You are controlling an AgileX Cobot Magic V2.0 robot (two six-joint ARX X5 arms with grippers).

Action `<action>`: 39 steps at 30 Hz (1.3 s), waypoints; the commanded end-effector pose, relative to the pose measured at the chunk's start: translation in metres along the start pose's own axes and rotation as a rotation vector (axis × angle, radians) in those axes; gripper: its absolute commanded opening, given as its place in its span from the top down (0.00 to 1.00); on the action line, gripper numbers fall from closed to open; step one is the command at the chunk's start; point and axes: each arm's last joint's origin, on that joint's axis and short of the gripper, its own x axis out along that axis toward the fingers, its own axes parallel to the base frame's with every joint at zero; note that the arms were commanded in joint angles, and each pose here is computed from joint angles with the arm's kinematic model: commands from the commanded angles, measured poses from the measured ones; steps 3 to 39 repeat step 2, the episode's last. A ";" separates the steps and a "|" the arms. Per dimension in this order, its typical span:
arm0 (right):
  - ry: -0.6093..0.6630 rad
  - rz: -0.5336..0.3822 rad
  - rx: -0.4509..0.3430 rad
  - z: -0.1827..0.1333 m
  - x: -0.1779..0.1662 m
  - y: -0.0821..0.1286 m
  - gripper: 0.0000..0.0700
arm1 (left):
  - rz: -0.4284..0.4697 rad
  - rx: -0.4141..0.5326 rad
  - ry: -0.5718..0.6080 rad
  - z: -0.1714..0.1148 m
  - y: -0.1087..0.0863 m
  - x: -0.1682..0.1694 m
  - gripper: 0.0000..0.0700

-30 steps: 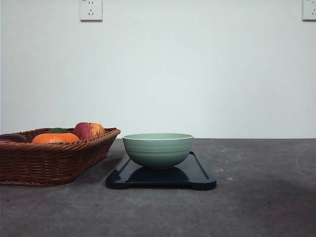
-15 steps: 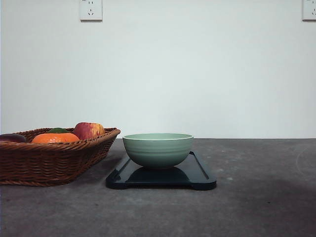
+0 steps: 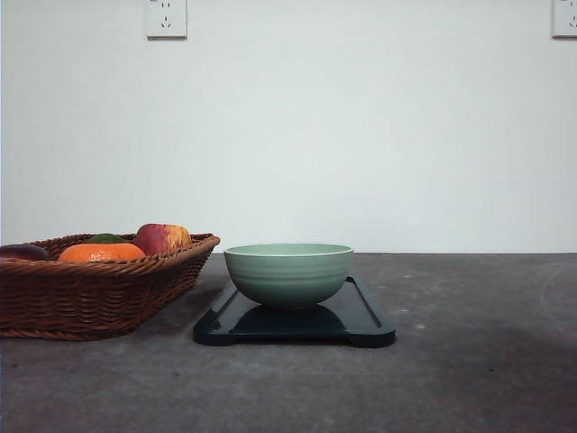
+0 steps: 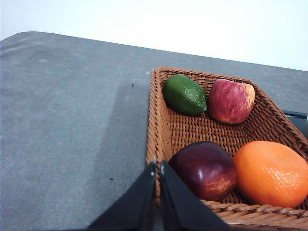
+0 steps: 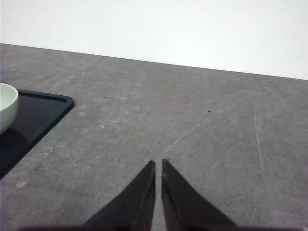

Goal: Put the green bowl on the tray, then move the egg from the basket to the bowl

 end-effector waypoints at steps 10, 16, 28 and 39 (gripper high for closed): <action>-0.006 -0.003 0.011 0.000 0.000 0.000 0.98 | -0.001 -0.001 0.025 -0.007 0.001 0.002 1.00; -0.006 -0.003 0.011 0.000 0.000 0.000 0.98 | -0.001 -0.001 0.025 -0.007 0.001 0.002 1.00; -0.006 -0.003 0.011 0.000 0.000 0.000 0.98 | -0.001 -0.001 0.025 -0.007 0.001 0.002 1.00; -0.006 -0.003 0.011 0.000 0.000 0.000 0.98 | -0.001 -0.001 0.025 -0.007 0.001 0.002 1.00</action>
